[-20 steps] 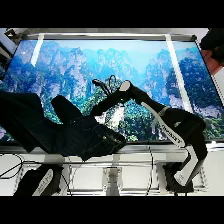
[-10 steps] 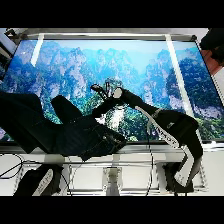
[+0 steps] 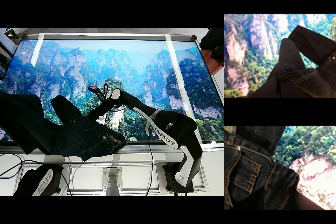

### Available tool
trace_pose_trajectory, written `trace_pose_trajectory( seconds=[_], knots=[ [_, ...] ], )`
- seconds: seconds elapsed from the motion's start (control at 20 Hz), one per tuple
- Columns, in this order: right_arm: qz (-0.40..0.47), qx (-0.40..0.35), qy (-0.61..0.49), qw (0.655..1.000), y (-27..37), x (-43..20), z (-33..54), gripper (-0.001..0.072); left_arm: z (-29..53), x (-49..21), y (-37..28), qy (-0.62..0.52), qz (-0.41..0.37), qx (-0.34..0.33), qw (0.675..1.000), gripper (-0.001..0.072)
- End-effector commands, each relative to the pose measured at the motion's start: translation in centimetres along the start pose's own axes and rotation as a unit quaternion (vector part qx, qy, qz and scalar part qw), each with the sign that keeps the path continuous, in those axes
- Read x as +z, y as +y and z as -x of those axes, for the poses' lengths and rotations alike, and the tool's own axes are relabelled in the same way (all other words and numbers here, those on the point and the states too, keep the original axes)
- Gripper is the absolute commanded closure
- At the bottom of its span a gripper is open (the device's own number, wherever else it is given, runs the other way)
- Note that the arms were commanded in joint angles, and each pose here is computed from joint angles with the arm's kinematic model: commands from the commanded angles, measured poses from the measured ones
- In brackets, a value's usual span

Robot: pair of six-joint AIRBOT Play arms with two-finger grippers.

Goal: Fold the clothes and pants, and hang the long-sleeved shirts on hangers.

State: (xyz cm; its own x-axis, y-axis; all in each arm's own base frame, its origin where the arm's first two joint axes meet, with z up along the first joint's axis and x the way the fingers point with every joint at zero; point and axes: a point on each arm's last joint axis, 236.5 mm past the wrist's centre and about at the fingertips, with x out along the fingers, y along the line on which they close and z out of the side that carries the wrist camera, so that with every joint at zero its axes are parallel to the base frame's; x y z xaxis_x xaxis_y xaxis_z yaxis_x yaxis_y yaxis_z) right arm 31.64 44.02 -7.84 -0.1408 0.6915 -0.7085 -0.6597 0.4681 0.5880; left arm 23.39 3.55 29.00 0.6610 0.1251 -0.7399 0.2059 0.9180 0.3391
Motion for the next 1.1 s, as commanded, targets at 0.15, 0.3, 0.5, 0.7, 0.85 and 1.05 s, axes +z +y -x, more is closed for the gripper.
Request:
trace_pose_trajectory(
  seconds=[0.15,0.3,0.5,0.7,0.85,1.05],
  knots=[
    [0.013,0.015,0.008,1.0,2.4,-0.6,-1.8,0.0587,-0.5,0.0,0.0,0.006,-0.001,-0.003,1.0,0.0683],
    [0.029,-0.005,0.002,1.0,2.2,-0.3,-2.6,0.069,-0.7,0.1,0.1,0.007,-0.003,-0.002,1.0,0.0684],
    [0.008,-0.029,-0.038,0.999,0.4,4.0,3.2,0.0693,-0.7,0.8,1.1,-0.006,-0.001,0.02,1.0,0.0683],
    [0.037,-0.193,-0.094,0.976,-3.9,7.6,16.8,0.0693,-0.6,1.3,0.1,-0.018,0.016,-0.001,1.0,0.0683],
    [0.054,-0.255,-0.139,0.955,-3.8,8.3,25.7,0.0693,-0.9,1.9,-1.0,-0.025,0.02,-0.027,0.999,0.0683],
    [0.022,-0.358,-0.181,0.916,-5.6,6.4,36.8,0.0693,-3.0,3.0,-2.7,-0.014,0.047,-0.074,0.996,0.0683]
  ],
)
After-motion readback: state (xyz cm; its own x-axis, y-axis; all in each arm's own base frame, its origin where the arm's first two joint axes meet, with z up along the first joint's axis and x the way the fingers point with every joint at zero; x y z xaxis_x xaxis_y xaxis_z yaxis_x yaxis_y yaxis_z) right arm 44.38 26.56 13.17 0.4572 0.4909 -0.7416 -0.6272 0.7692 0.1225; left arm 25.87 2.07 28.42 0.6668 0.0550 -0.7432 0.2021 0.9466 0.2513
